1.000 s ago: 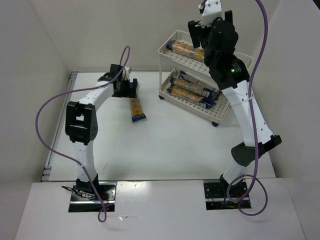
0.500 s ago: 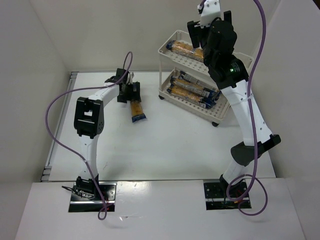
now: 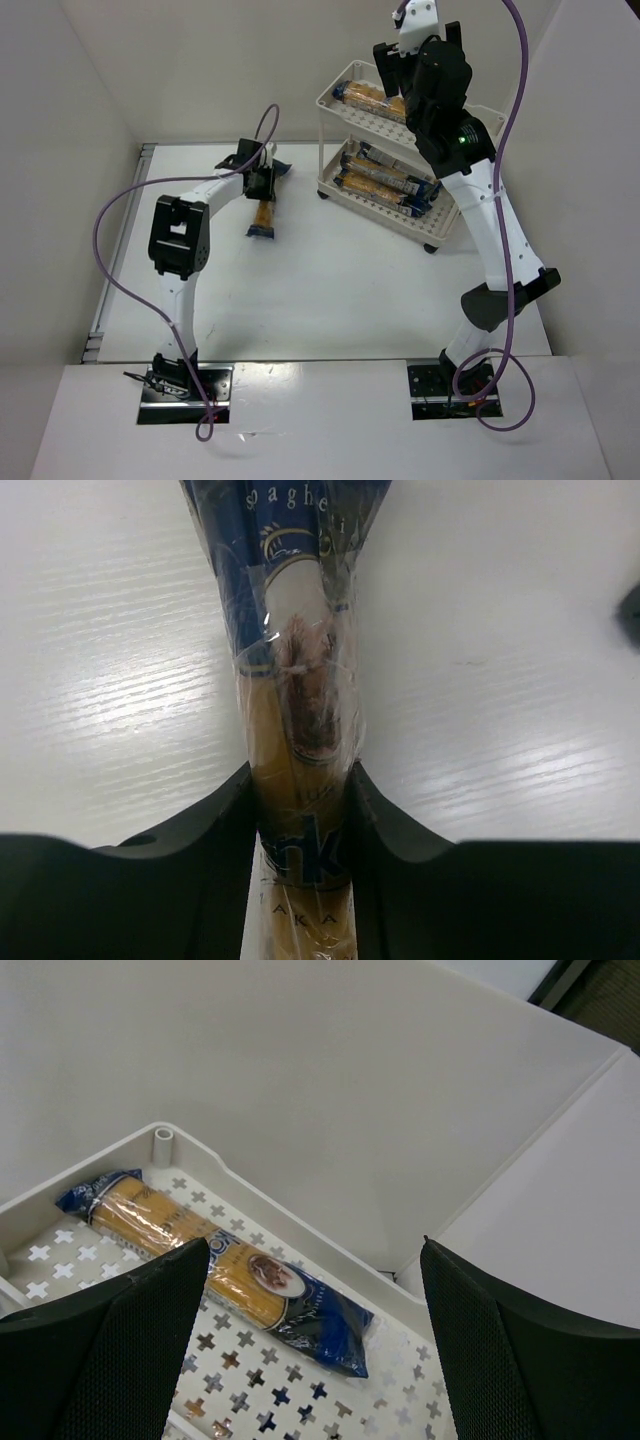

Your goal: Place and organize the pasta boxes and bags onto the shelf

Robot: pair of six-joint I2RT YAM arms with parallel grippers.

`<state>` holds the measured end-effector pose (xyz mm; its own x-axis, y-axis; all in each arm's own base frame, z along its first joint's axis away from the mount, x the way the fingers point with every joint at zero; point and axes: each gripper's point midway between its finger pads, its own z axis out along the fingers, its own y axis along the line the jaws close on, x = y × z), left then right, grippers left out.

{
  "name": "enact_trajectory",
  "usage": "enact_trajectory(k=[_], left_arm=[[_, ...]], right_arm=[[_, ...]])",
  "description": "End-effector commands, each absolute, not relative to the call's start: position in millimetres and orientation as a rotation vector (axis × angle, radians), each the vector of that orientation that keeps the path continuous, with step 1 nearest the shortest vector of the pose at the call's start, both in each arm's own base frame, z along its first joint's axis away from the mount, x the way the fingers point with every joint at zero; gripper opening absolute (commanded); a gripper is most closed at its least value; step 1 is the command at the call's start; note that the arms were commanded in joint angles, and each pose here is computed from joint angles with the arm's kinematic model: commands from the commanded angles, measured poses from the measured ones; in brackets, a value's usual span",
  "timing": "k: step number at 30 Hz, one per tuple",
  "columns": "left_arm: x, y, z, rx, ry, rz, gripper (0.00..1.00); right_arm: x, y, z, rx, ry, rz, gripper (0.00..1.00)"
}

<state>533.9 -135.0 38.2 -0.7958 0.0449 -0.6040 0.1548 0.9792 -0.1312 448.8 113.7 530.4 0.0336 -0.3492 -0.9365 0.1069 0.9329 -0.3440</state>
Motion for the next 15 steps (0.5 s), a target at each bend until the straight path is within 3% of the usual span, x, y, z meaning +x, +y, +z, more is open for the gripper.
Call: enact_trajectory(k=[1,5,12,15], left_arm=[[480.5,-102.8,-9.3,0.263,2.683,-0.114,0.00],[453.6,-100.1,12.4,0.522,2.648,-0.137,0.00],[445.0,-92.9,125.4,0.945,2.251,0.042,0.00],[421.1,-88.6,129.5,1.084,2.219,0.076,0.00]], right_arm=[[445.8,111.9,549.0,-0.157,1.449,-0.345,0.91],[437.8,110.9,556.8,-0.169,1.437,-0.327,0.90],[427.6,109.5,577.5,-0.144,1.396,-0.281,0.88],[422.1,109.6,587.3,-0.131,1.377,-0.249,0.86]])
